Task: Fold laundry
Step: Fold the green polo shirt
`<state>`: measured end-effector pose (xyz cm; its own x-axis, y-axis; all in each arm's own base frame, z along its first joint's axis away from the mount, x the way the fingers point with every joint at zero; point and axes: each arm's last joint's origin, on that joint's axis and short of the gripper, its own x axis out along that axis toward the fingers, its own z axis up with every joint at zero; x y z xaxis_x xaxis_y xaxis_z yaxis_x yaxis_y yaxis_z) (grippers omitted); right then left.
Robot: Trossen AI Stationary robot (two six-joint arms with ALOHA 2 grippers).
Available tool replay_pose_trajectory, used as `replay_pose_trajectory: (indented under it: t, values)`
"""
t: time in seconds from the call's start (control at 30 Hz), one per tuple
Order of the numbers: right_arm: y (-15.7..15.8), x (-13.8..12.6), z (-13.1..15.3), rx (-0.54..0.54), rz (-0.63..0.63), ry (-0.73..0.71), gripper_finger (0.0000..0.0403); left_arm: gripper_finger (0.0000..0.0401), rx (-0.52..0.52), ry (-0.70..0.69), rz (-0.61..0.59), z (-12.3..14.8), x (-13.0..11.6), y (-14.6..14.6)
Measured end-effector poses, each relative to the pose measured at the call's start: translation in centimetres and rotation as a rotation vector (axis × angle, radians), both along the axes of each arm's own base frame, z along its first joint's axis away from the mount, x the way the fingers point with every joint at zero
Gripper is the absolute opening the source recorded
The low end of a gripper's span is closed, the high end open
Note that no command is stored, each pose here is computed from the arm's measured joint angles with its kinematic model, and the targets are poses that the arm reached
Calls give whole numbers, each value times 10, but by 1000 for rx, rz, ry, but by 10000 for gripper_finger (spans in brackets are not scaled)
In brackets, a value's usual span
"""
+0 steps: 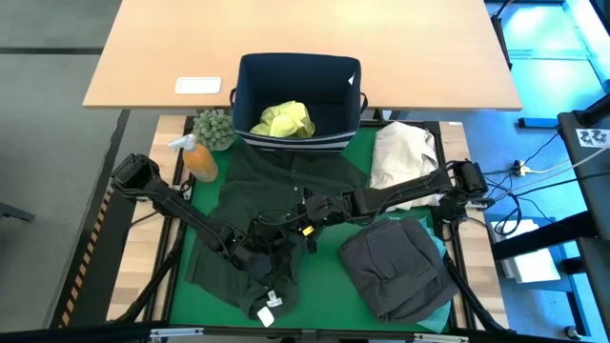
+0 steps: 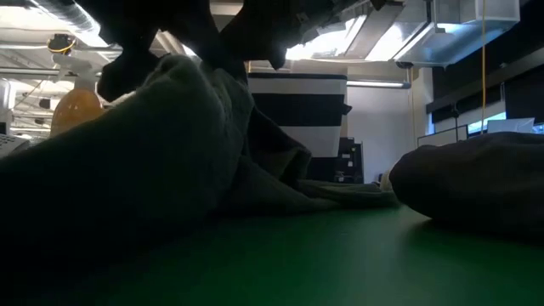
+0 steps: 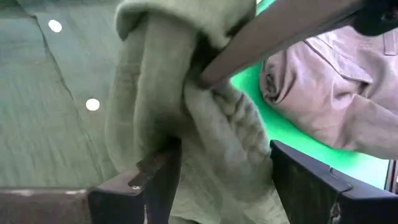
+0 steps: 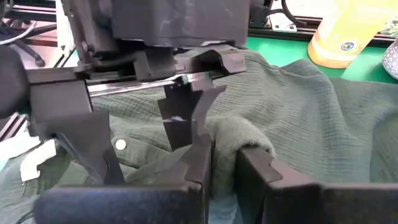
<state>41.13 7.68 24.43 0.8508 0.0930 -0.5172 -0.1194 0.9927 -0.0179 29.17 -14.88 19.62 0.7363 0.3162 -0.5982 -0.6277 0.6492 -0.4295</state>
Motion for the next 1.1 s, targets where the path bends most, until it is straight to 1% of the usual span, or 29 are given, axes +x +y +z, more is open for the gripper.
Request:
replay_pose_trajectory:
  t: [0.1,0.17,0.23,0.27,0.37,0.4,0.43,0.57,0.7,0.77,0.87,0.93,1.0,1.1]
  values:
    - [0,0,0,0,0,0,56,222,34,24,-40,0,0,1]
    - [0,-1,0,-14,8,8,56,197,61,35,-66,0,0,0]
    - [-1,-6,2,-73,44,47,56,157,92,49,-98,0,-1,-2]
    - [-2,-9,6,-102,64,64,56,131,104,54,-113,0,-2,-3]
    - [-4,-19,22,-165,91,108,56,38,125,61,-143,0,-3,-7]
    - [-4,-23,26,-184,104,132,56,20,131,63,-151,0,-4,-8]
    - [-5,-27,29,-202,120,166,58,13,137,66,-160,0,-5,-9]
    - [-4,-49,28,-265,164,389,81,4,113,87,-219,0,-8,-15]
    - [3,-72,20,-354,117,613,119,2,100,63,-249,11,-17,-20]
    - [9,-81,16,-392,90,679,138,2,107,56,-253,18,-23,-21]
    - [17,-86,7,-433,75,695,161,2,112,22,-251,31,-32,-21]
    - [20,-87,-3,-453,72,680,173,1,109,-11,-255,40,-38,-23]
    - [19,-86,-17,-473,66,643,184,1,116,-33,-257,47,-44,-24]
    - [11,-88,-38,-519,64,643,197,1,130,-64,-254,54,-52,-27]
